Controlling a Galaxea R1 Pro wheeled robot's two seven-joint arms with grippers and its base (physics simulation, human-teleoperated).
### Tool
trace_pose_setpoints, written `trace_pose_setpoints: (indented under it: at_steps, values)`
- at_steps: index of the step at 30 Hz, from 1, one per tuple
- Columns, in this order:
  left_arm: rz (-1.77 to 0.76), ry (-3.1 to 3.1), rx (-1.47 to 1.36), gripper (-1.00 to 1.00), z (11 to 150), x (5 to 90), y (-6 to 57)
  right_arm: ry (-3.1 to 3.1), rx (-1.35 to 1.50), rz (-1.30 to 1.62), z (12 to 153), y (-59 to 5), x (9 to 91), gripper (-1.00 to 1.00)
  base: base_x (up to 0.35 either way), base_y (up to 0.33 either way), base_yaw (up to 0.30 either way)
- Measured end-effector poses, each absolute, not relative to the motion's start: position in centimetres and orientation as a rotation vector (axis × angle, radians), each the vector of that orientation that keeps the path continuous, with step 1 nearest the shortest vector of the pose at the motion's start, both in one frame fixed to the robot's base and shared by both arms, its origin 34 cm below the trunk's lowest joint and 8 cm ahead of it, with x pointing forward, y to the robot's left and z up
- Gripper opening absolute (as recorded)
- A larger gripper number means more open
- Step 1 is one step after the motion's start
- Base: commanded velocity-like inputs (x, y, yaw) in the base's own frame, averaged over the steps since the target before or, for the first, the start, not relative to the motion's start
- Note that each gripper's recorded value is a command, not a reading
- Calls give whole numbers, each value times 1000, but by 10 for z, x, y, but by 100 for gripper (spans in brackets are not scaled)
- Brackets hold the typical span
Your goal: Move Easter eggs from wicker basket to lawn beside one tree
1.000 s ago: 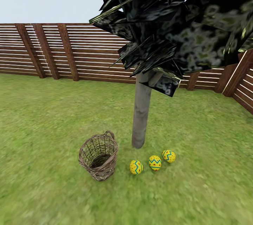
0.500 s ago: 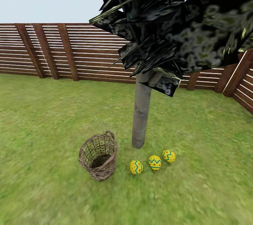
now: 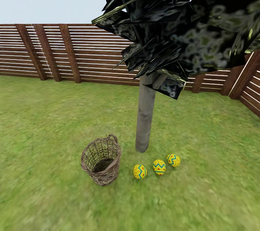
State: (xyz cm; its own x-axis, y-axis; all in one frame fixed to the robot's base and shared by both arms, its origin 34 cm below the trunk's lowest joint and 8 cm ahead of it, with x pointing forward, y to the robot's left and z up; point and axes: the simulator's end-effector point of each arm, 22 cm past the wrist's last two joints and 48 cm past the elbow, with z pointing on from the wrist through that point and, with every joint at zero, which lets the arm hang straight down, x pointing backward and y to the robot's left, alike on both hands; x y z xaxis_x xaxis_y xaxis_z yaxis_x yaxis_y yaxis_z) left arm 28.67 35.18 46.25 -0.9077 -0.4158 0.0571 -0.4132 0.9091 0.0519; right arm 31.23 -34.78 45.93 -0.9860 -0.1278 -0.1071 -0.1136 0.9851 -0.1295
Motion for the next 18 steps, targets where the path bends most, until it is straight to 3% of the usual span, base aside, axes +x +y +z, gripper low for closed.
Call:
trace_pose_setpoints:
  at_steps: [18]
  values:
    - [-59,-3004,653,100,462,286,352,3015,-184,-186,459,-348,312,100,0,0,0]
